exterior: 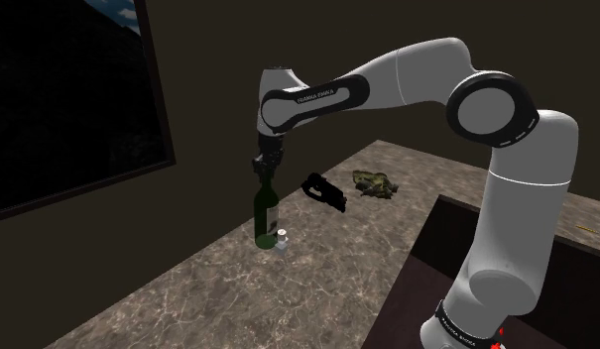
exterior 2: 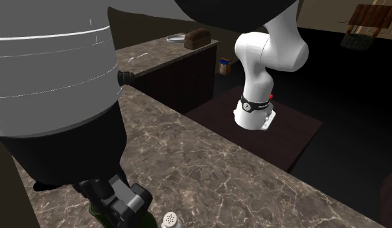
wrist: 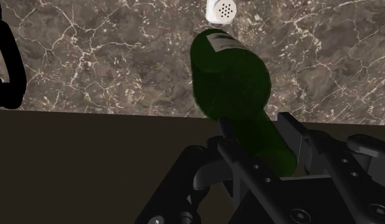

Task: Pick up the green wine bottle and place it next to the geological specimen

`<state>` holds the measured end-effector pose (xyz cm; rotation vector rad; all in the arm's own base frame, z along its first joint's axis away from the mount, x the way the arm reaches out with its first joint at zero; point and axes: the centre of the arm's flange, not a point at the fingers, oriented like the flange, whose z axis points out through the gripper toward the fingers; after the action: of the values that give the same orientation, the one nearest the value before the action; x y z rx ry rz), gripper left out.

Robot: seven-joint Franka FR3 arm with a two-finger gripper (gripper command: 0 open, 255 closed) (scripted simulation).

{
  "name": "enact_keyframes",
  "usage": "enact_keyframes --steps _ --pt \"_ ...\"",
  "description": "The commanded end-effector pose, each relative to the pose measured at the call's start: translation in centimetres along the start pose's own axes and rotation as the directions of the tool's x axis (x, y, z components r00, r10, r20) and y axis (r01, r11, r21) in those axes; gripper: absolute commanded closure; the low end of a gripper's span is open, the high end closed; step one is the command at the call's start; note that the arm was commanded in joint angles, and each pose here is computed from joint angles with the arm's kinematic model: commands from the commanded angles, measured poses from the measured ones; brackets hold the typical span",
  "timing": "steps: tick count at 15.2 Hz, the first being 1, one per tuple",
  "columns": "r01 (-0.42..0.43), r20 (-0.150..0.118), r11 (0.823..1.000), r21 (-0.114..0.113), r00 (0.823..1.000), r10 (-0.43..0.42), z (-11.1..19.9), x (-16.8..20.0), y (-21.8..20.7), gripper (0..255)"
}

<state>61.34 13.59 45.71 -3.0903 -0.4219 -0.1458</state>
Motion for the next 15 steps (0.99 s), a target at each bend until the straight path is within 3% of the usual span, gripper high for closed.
enact_keyframes --steps 1,6,15 --pt "0.0 0.0 1.0 0.0 1.0 0.0 0.0 0.0 0.0 255" --pt "0.0 0.0 1.0 0.0 1.0 0.0 0.0 0.0 0.0 255" --pt "0.0 0.0 1.0 0.0 1.0 0.0 -4.7 0.4 0.0 255"
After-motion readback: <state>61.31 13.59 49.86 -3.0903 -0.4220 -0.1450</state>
